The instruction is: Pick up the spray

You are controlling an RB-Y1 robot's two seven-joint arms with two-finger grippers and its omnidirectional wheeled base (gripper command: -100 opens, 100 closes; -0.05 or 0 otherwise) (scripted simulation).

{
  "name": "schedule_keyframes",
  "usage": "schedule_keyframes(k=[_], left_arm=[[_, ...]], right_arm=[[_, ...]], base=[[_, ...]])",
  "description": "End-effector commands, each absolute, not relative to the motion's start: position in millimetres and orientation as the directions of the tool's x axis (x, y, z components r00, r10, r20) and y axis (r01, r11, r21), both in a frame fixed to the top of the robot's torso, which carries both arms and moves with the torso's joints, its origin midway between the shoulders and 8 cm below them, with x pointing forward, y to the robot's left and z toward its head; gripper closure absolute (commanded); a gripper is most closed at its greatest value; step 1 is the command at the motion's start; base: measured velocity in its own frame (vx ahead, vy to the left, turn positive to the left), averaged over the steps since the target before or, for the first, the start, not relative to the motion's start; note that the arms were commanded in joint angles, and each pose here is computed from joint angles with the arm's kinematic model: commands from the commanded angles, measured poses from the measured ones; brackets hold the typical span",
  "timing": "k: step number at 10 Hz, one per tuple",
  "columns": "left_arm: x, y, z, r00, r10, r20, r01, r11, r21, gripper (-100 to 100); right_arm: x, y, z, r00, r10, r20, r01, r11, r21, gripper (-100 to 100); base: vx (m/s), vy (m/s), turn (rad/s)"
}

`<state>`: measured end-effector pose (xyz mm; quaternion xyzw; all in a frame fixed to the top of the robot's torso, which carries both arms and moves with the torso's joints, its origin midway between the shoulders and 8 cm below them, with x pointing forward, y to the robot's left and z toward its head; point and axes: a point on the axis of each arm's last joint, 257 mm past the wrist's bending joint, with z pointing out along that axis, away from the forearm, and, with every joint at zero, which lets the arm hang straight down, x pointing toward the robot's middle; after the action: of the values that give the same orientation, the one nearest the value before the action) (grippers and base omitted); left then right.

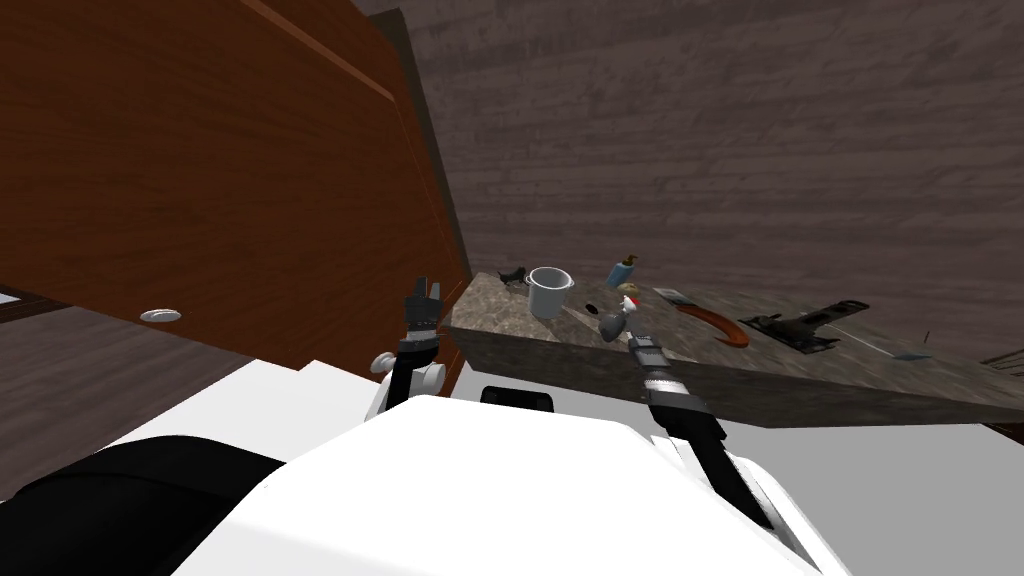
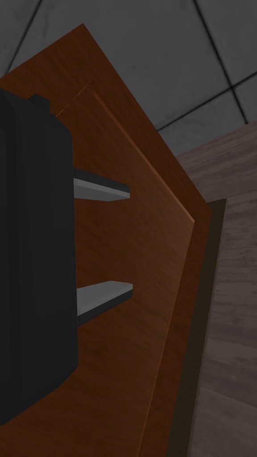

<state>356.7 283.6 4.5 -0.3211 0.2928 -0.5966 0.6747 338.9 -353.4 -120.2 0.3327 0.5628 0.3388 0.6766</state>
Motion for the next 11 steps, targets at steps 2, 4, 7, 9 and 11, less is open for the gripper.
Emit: schedule_keyframes(k=[2, 4, 7, 9, 11], left_arm=[[357, 284, 5, 0.117, -0.993, -0.012, 0.617, 0.082, -0.783, 0], [357, 284, 5, 0.117, -0.993, -0.012, 0.617, 0.082, -0.783, 0], [357, 284, 4, 0.117, -0.993, -0.012, 0.617, 0.082, -0.783, 0], [357, 284, 5, 0.117, -0.993, -0.012, 0.617, 0.082, -0.783, 0], [357, 284, 4, 0.117, -0.993, -0.012, 0.617, 0.082, -0.783, 0]], right_arm=[[331, -375, -145, 0.114, 0.787, -0.606, 0.019, 0.608, 0.794, -100], [322, -392, -165, 0.085, 0.744, -0.662, 0.102, 0.655, 0.749, -100], [307, -419, -189, 0.033, 0.678, -0.734, 0.206, 0.714, 0.669, -100], [292, -445, -209, -0.034, 0.603, -0.797, 0.290, 0.769, 0.570, -100], [282, -464, -219, -0.088, 0.546, -0.833, 0.333, 0.805, 0.492, -100]], base=[[-0.010, -0.005, 0.102], [-0.019, -0.008, 0.143], [-0.012, -0.005, 0.142], [-0.003, 0.002, 0.219], [0.005, 0.003, 0.138]])
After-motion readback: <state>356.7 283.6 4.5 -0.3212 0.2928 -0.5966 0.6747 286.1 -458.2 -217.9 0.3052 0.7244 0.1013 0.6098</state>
